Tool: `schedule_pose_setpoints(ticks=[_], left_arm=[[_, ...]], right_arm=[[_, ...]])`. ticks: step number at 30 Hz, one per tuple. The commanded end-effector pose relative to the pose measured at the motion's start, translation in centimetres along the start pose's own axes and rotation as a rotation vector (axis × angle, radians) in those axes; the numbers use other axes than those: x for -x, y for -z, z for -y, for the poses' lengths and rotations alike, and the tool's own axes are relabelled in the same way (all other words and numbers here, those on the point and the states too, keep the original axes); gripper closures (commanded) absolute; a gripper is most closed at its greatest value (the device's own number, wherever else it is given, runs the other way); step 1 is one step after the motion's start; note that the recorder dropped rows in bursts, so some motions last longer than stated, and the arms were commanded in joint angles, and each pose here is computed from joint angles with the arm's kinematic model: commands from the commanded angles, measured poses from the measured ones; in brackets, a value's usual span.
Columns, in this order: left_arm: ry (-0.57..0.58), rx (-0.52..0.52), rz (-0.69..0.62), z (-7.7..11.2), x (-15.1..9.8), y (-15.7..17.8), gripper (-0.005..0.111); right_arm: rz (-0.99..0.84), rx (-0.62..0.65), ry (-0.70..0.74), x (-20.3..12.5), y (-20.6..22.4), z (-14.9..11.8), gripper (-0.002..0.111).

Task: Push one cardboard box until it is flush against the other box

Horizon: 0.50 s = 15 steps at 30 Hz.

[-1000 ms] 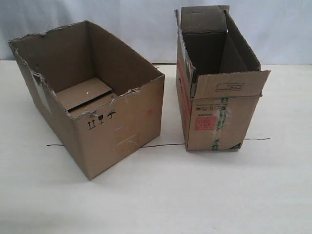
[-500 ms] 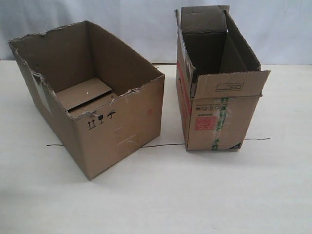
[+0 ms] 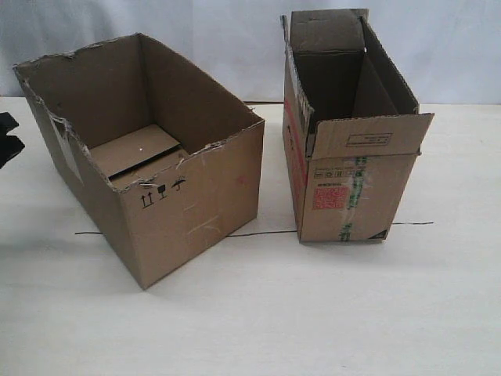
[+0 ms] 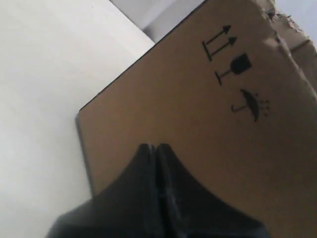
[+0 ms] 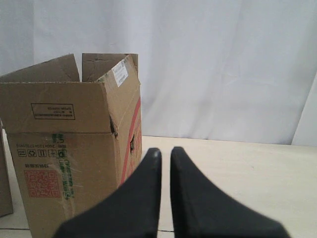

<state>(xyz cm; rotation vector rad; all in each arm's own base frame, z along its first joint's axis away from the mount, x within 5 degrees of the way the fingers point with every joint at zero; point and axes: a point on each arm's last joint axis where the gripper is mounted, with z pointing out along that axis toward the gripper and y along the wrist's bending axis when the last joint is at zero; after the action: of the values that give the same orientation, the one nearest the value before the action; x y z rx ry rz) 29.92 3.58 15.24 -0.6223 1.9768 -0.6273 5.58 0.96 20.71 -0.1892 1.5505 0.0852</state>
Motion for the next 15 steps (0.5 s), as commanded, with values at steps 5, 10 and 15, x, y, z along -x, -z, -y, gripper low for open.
schedule_pose_setpoints(ticks=[5,10,15], left_arm=[[0.061,-0.153,0.018,0.0,1.5,-4.4,0.107],[0.08,-0.261,-0.041,0.2,1.6,-6.7,0.107],[0.094,-0.315,-0.079,-0.1,1.5,-8.3,0.107]], right_arm=[[-0.002,-0.006,0.001,-0.1,0.0,0.0,0.103],[-0.002,-0.006,0.001,-0.1,0.0,0.0,0.103],[-0.002,-0.006,0.001,-0.1,0.0,0.0,0.103]])
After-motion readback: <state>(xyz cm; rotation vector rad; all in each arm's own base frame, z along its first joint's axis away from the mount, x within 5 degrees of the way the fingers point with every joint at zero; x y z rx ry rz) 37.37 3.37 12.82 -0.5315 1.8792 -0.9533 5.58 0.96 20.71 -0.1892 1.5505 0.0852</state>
